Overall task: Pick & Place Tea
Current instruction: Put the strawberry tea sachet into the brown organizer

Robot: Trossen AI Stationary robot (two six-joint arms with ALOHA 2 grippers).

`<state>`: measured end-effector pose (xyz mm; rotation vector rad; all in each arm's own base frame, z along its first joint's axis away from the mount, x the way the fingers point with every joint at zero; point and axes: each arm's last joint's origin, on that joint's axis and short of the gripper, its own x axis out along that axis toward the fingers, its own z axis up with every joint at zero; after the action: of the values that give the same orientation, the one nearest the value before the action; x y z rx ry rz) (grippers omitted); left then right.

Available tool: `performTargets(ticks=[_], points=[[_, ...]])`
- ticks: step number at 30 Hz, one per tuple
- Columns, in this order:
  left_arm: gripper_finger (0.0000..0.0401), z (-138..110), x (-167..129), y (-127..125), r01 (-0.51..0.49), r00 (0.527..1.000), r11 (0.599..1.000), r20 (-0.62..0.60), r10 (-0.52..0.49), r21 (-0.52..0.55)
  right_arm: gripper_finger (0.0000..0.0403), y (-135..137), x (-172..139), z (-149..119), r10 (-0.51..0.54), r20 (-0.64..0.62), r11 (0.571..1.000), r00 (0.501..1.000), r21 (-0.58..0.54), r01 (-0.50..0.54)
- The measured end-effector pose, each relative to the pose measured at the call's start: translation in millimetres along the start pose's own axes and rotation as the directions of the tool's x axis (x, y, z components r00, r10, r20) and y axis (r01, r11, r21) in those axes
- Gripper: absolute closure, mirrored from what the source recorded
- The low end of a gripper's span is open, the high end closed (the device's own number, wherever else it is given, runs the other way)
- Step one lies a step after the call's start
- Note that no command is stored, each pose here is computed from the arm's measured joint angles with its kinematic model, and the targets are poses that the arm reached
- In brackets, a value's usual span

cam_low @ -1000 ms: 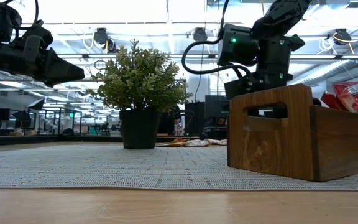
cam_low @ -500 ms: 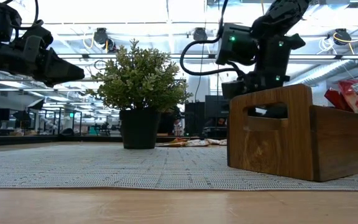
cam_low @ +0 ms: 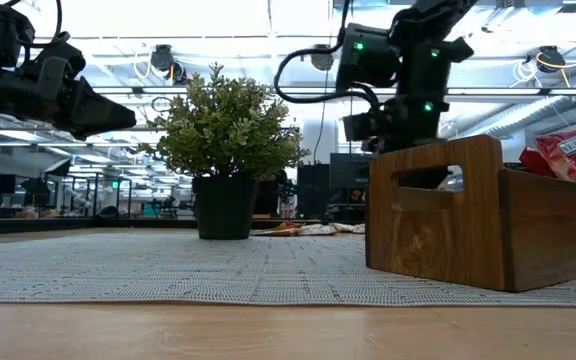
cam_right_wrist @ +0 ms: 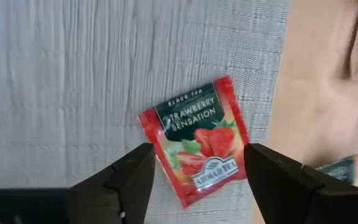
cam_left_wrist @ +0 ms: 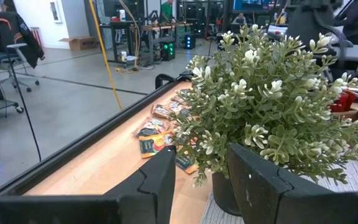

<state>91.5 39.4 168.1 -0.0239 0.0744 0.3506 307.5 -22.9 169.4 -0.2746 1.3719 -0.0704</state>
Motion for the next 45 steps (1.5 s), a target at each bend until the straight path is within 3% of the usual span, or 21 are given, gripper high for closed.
performTargets(ticks=[5, 13, 16, 33, 38, 45], points=[[0.0254, 0, 0, 0, 0.000, 1.000, 1.000, 0.001, 0.000, 0.000, 0.0158, -17, 2, -3, 0.056, 0.010, 0.994, 0.998, 0.091, -0.057], [0.0254, 0, 0, 0, 0.000, 1.000, 1.000, 0.001, 0.000, 0.000, 0.0134, -31, 11, -13, 0.093, 0.006, 0.989, 0.996, 0.115, -0.093], [0.0253, 0, 0, 0, 0.000, 1.000, 1.000, 0.000, 0.000, 0.000, 0.0133, -33, 11, -13, 0.143, 0.028, 0.981, 0.989, 0.126, -0.145], [0.0254, 0, 0, 0, 0.000, 1.000, 1.000, 0.000, 0.000, 0.000, 0.0136, -29, 33, -9, 0.177, 0.006, 0.980, 0.984, 0.092, -0.176], [0.0254, 0, 0, 0, 0.000, 1.000, 1.000, 0.000, 0.000, 0.000, 0.0157, -28, 33, -11, 0.187, -0.022, 0.979, 0.982, 0.090, -0.184], [0.0254, 0, 0, 0, 0.000, 1.000, 1.000, 0.001, 0.000, 0.000, 0.0223, -27, 35, -14, 0.196, -0.043, 0.977, 0.980, 0.095, -0.191]])
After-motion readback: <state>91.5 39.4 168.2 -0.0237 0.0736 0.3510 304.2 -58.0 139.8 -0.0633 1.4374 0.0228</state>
